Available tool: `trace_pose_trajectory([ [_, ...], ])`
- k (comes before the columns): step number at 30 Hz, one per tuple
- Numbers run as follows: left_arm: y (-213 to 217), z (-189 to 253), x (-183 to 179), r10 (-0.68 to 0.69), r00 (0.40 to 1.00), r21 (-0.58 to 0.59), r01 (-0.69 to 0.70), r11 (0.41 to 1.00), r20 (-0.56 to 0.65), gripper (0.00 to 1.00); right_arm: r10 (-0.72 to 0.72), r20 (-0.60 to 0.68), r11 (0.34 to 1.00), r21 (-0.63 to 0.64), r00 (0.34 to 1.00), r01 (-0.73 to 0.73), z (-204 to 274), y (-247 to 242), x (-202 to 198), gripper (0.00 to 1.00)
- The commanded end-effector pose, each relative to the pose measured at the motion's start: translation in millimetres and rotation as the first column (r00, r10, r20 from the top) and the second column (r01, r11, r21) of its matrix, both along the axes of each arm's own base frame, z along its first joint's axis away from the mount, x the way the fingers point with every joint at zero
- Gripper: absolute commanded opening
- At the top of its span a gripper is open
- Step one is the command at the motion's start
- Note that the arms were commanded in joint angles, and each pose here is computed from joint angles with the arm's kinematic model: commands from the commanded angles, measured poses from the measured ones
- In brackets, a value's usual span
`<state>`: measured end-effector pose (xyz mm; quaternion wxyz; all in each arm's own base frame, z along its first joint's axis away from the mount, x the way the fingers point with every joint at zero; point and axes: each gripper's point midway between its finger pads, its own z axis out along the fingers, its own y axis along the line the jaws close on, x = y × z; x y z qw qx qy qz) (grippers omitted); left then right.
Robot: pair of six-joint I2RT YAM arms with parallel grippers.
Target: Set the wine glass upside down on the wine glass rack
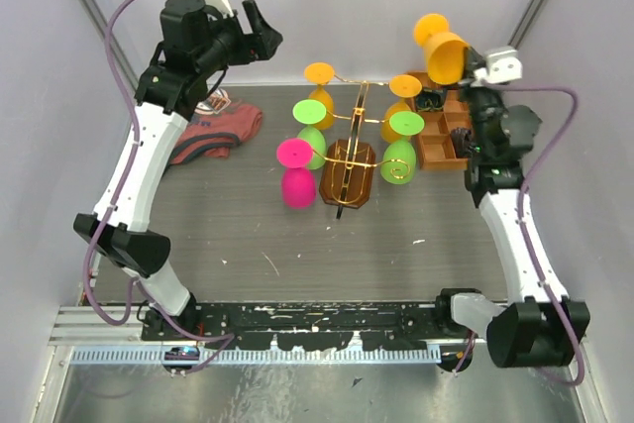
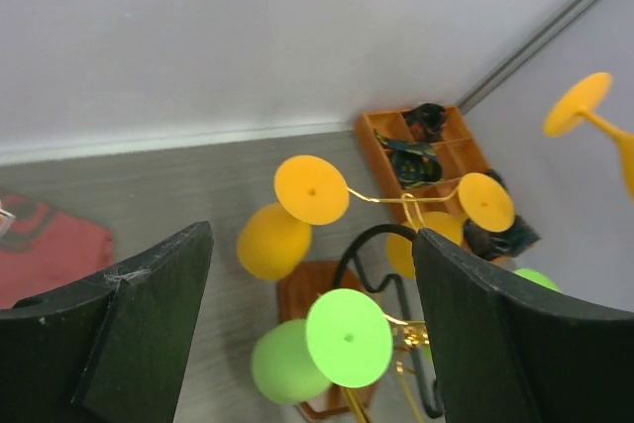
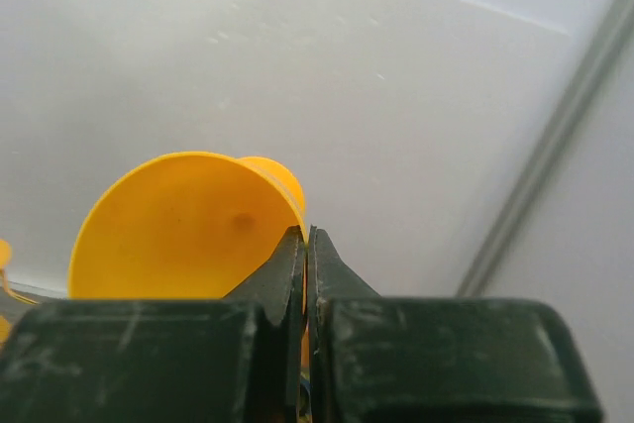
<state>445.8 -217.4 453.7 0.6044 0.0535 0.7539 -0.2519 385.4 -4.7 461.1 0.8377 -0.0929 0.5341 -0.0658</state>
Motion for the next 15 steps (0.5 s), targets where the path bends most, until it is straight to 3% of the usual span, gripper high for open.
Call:
trace_pose_trajectory([
  [1,-15,10,-19,-0.075,0.990,-0.285,0.038,0.958,-0.120,0.88,0.084,0.306,0.988,-0.150,0.948,-0.039,77,55,-12,0.01],
  [5,-15,32,-24,-0.097,0.989,-0.489,0.031,0.872,-0.110,0.88,0.129,0.372,0.975,-0.219,0.919,-0.048,81,103,-3,0.01],
  [9,-11,52,-30,-0.092,0.992,-0.625,0.015,0.780,-0.091,0.88,0.143,0.468,0.972,-0.234,0.872,-0.034,88,141,-6,0.01],
  [15,-4,55,-27,-0.076,0.992,-0.790,-0.036,0.612,-0.104,0.85,0.183,0.504,0.969,-0.239,0.844,-0.067,74,191,-5,0.01],
])
